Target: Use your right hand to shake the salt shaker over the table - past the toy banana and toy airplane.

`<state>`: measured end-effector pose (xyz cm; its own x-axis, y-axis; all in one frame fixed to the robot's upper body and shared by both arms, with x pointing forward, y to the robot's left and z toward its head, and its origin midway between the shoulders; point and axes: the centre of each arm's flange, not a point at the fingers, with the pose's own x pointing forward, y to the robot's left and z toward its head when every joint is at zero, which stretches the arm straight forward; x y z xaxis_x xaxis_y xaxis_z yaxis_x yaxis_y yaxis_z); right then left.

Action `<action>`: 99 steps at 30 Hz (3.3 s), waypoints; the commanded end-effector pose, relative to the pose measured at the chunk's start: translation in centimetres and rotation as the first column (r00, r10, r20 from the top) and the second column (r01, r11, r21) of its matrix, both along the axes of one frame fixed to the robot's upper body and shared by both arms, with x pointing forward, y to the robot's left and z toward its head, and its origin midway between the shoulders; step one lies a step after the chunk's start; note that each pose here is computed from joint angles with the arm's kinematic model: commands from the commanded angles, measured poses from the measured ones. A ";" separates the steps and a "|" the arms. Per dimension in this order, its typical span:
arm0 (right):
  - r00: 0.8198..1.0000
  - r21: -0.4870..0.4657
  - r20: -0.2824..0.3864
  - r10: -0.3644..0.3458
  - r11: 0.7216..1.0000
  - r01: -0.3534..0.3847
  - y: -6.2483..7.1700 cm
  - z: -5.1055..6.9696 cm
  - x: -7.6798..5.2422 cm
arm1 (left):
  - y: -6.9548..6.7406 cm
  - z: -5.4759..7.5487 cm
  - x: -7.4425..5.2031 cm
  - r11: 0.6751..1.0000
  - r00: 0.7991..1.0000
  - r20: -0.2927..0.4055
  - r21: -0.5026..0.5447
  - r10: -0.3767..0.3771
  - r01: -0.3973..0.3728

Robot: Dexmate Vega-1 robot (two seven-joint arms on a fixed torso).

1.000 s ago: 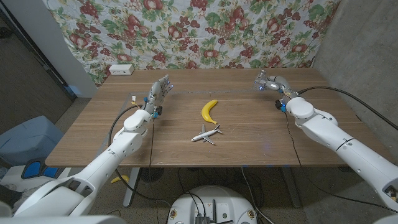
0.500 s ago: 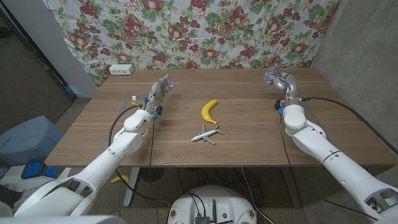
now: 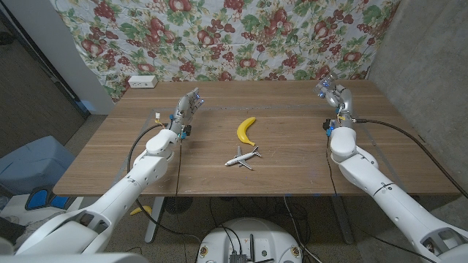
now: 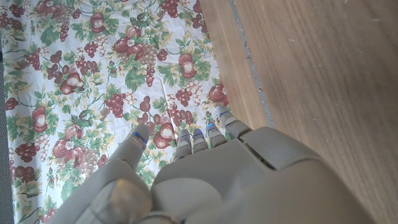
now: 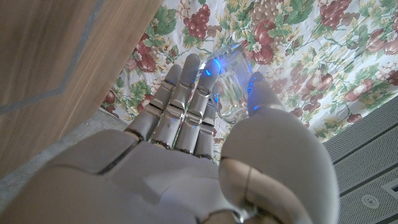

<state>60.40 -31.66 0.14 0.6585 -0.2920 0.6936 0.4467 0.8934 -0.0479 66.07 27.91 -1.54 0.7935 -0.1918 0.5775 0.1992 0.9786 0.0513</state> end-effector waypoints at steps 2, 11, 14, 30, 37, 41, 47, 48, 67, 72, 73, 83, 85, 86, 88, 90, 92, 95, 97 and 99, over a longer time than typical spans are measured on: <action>0.996 -0.082 -0.057 0.063 0.994 -0.068 -0.2 0.5 -0.2 | -0.1 -0.1 -0.3 1.000 1.000 0.002 0.001 0.000 0.000; 0.975 -0.224 -0.192 0.115 0.962 -0.157 -0.2 1.7 0.0 | -0.3 -0.1 -0.3 1.000 1.000 0.005 0.003 -0.003 0.003; 0.966 -0.259 -0.234 0.111 0.950 -0.172 -0.1 2.0 0.1 | -0.3 -0.1 -0.3 1.000 1.000 0.004 0.002 -0.004 0.004; 0.882 -0.429 -0.464 0.089 0.848 -0.311 0.9 4.0 0.6 | -0.2 -0.1 -0.6 1.000 1.000 0.009 0.000 -0.003 0.003; 0.882 -0.427 -0.463 0.086 0.850 -0.307 0.9 4.0 0.5 | -0.3 -0.2 -0.6 1.000 1.000 0.008 0.003 -0.005 0.005; 0.883 -0.428 -0.462 0.084 0.851 -0.304 0.9 3.9 0.4 | -0.4 -0.1 -0.6 1.000 1.000 0.007 0.004 -0.006 0.006; 0.899 -0.415 -0.429 0.085 0.865 -0.280 0.8 3.7 0.2 | -0.4 -0.1 -0.6 1.000 1.000 0.009 0.004 -0.006 0.006; 0.904 -0.411 -0.419 0.087 0.870 -0.274 0.7 3.7 0.2 | -0.4 -0.1 -0.6 1.000 1.000 0.009 0.003 -0.007 0.007; 0.994 -0.193 -0.107 -0.006 0.981 -0.014 0.8 1.7 -0.9 | -0.3 -0.1 -0.5 1.000 1.000 0.007 -0.002 -0.002 0.002; 0.997 -0.104 -0.049 -0.064 0.993 0.058 0.9 1.2 -1.2 | -0.3 -0.1 -0.4 1.000 1.000 0.006 -0.002 -0.001 0.001; 0.997 -0.101 -0.042 -0.070 0.993 0.065 0.9 1.1 -1.2 | -0.3 -0.1 -0.4 1.000 1.000 0.006 -0.002 -0.001 0.001; 0.993 -0.024 -0.001 -0.118 0.993 0.118 1.1 0.6 -1.5 | -0.3 0.0 -0.3 1.000 1.000 0.009 -0.005 -0.001 0.001; 0.993 -0.026 0.002 -0.116 0.993 0.116 1.1 0.5 -1.5 | -0.3 0.0 -0.3 1.000 1.000 0.009 -0.006 0.003 -0.002; 0.993 -0.020 0.003 -0.119 0.993 0.119 1.1 0.5 -1.5 | -0.3 0.0 -0.3 1.000 1.000 0.008 -0.007 0.000 0.000; 0.993 -0.015 0.007 -0.122 0.992 0.122 1.1 0.4 -1.6 | -0.3 -0.1 -0.3 1.000 1.000 0.008 -0.006 0.001 -0.001; 0.993 -0.015 0.005 -0.120 0.993 0.120 1.1 0.4 -1.6 | -0.3 0.0 -0.3 1.000 1.000 0.009 -0.004 0.001 -0.001; 0.993 -0.014 0.003 -0.119 0.993 0.119 1.1 0.4 -1.6 | -0.3 0.0 -0.3 1.000 1.000 0.010 -0.006 0.001 -0.001; 0.993 -0.023 0.000 -0.115 0.993 0.115 1.1 0.5 -1.6 | -0.3 0.0 -0.3 1.000 1.000 0.010 -0.006 0.000 0.000; 0.993 -0.025 0.000 -0.114 0.993 0.114 1.1 0.6 -1.6 | -0.2 0.0 -0.3 1.000 1.000 0.010 -0.006 0.000 0.000; 0.994 -0.030 -0.012 -0.107 0.994 0.107 1.2 0.7 -1.6 | -0.1 0.1 -0.2 1.000 1.000 0.012 -0.006 0.000 0.000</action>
<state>58.97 -30.61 0.75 0.6321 -0.3367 0.6979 0.5387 0.8384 -0.0834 65.77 27.62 -1.60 0.7886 -0.1883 0.5854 0.1979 0.9790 0.0483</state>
